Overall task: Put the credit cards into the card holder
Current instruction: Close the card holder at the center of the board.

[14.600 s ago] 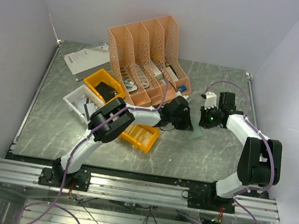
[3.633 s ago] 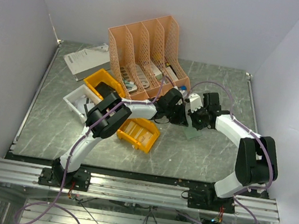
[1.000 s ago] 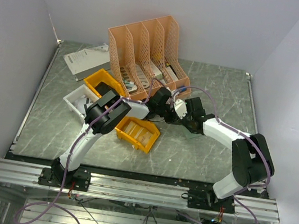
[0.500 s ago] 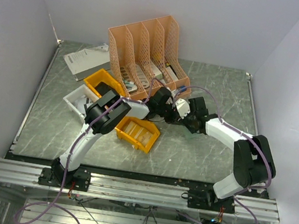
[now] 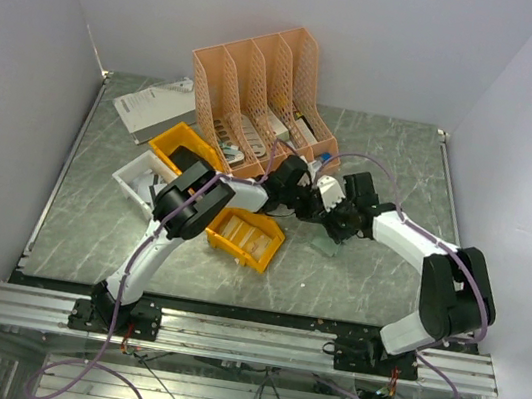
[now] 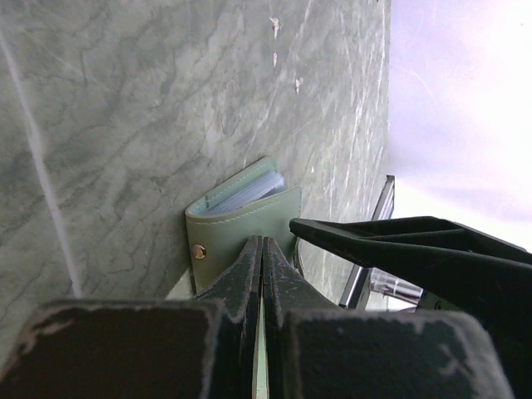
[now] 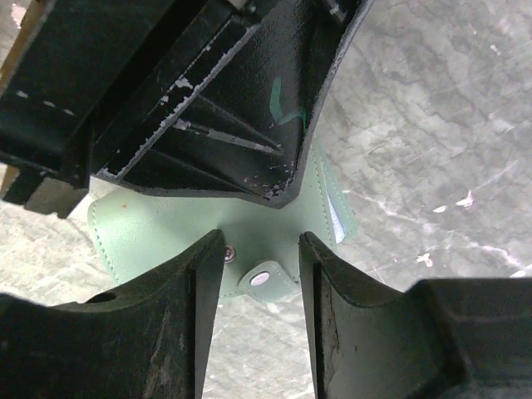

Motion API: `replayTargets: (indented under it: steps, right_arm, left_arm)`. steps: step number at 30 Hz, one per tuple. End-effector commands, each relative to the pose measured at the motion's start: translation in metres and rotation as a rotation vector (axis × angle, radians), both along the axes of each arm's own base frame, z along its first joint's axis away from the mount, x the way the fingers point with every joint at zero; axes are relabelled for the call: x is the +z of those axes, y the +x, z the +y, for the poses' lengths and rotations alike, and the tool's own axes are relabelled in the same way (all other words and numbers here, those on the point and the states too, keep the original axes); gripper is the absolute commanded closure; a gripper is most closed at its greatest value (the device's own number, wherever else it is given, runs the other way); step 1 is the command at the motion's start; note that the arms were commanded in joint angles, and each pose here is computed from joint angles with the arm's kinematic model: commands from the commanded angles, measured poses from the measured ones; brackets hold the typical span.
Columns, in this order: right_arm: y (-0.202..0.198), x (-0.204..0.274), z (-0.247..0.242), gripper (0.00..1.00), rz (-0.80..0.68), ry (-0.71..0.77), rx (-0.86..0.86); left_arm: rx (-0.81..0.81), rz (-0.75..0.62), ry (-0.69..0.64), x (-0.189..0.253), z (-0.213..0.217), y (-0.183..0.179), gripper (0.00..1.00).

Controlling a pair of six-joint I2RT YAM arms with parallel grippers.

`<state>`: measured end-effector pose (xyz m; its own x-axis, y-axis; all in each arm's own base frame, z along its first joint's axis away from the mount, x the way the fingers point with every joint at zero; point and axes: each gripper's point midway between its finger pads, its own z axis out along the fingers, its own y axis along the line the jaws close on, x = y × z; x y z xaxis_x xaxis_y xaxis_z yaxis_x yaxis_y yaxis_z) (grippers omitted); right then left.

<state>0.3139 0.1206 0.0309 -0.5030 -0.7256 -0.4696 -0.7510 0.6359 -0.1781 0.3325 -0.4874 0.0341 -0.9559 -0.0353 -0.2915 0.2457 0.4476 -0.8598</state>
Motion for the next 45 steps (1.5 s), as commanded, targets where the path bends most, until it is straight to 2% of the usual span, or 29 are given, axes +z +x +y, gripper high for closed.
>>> replayTargets:
  steps: [1,8,12,13,15,20,26,34,40,45]
  right_arm:
    - [-0.040,-0.007,0.001,0.57,0.178,0.093,-0.014]
    - [-0.030,0.038,-0.004,0.57,0.111,0.309,-0.023]
    - [-0.026,0.052,-0.024,0.61,0.094,0.380,-0.051]
    - [-0.027,0.050,-0.029,0.66,0.099,0.374,-0.058]
    - [-0.029,0.039,-0.039,0.99,0.119,0.340,-0.087]
    - [-0.031,0.010,-0.051,1.00,0.220,0.282,-0.170]
    - [-0.006,0.003,-0.062,1.00,0.196,0.236,-0.272]
    - [0.001,-0.009,-0.043,1.00,0.279,0.298,-0.236]
    - [0.009,-0.001,0.010,1.00,0.303,0.357,-0.113]
    - [0.011,-0.004,0.055,1.00,0.338,0.376,-0.033]
  left_arm:
    - [-0.007,0.002,0.044,-0.017,0.001,0.000,0.93]
    - [-0.026,-0.127,0.026,0.032,-0.004,0.012,0.91]
    - [-0.008,-0.229,0.085,0.059,0.005,0.020,0.87]
    - [0.000,-0.260,0.112,0.062,0.011,0.023,0.87]
    - [0.020,-0.293,0.178,0.063,0.024,0.024,0.89]
    - [0.018,-0.290,0.341,0.044,0.059,-0.001,0.93]
    - [-0.037,-0.285,0.517,0.009,0.061,-0.030,0.93]
    - [-0.049,-0.248,0.500,-0.012,0.057,-0.039,0.93]
    - [-0.029,-0.248,0.517,-0.007,0.069,-0.043,0.93]
    - [0.016,-0.211,0.572,-0.018,0.101,-0.052,0.93]
